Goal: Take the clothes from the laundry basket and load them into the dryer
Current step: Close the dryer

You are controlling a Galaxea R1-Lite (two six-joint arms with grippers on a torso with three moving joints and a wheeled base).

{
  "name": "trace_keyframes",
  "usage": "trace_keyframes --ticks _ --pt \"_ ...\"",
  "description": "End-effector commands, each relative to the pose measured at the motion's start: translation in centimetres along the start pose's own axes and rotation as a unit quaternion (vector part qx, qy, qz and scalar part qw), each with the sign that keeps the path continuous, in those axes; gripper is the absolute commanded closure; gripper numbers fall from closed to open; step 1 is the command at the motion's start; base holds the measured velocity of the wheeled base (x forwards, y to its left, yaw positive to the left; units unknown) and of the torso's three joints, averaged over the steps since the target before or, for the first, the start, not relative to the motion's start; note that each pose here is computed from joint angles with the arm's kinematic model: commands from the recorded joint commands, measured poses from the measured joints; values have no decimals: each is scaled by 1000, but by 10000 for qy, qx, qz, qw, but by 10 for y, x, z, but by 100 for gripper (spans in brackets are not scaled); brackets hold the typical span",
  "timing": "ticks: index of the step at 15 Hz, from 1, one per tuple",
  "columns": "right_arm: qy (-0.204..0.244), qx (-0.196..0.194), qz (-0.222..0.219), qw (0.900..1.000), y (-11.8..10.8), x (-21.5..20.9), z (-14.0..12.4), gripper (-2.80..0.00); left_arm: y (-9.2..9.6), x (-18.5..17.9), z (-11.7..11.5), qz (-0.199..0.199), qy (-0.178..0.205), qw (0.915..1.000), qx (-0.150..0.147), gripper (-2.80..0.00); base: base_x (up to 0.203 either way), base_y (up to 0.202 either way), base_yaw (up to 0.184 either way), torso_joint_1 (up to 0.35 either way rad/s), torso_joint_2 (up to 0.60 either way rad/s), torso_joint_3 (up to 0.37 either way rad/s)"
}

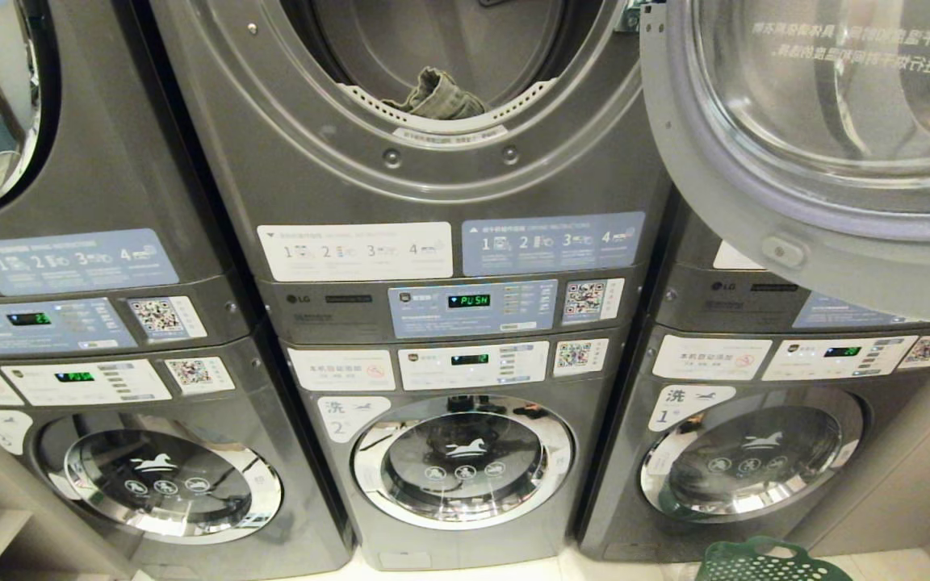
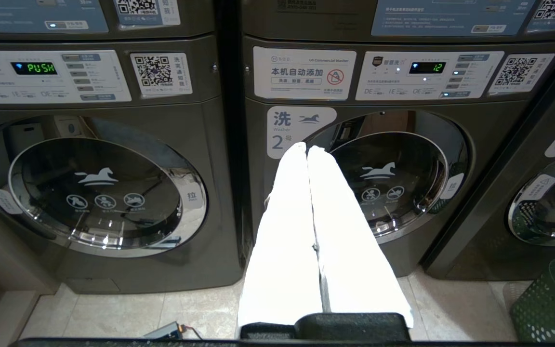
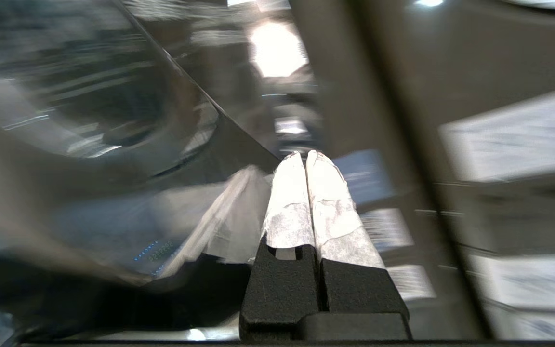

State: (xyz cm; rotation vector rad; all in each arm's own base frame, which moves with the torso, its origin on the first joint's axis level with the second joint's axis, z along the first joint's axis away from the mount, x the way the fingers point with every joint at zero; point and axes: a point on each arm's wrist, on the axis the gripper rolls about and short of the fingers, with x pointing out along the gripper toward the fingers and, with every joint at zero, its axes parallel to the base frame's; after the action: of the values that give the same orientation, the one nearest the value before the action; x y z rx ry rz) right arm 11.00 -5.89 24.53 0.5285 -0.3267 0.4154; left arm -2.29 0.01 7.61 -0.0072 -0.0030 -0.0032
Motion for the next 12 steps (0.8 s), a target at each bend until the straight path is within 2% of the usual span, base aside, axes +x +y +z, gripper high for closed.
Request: trace_keyframes --ticks 1,3,5,8,10,12 --pt "-48 -238 588 9980 35 -12 -3 0 0 0 0 1 0 10000 -2 0 0 0 0 0 0 0" --pt "22 -260 1077 9938 56 -20 -7 0 0 0 0 1 -1 10000 -2 0 0 0 0 0 0 0" --pt "300 -172 1588 9867 70 -27 -13 0 0 0 0 1 -8 10000 -2 0 0 0 0 0 0 0" --pt "984 -162 2339 9671 78 -29 -18 0 0 0 0 1 -8 10000 -2 0 0 0 0 0 0 0" --pt "1372 -192 2825 9492 82 -29 -19 0 0 0 0 1 -5 10000 -2 0 0 0 0 0 0 0" --pt "1536 -252 3117 9373 87 -26 -14 0 0 0 0 1 -8 10000 -2 0 0 0 0 0 0 0"
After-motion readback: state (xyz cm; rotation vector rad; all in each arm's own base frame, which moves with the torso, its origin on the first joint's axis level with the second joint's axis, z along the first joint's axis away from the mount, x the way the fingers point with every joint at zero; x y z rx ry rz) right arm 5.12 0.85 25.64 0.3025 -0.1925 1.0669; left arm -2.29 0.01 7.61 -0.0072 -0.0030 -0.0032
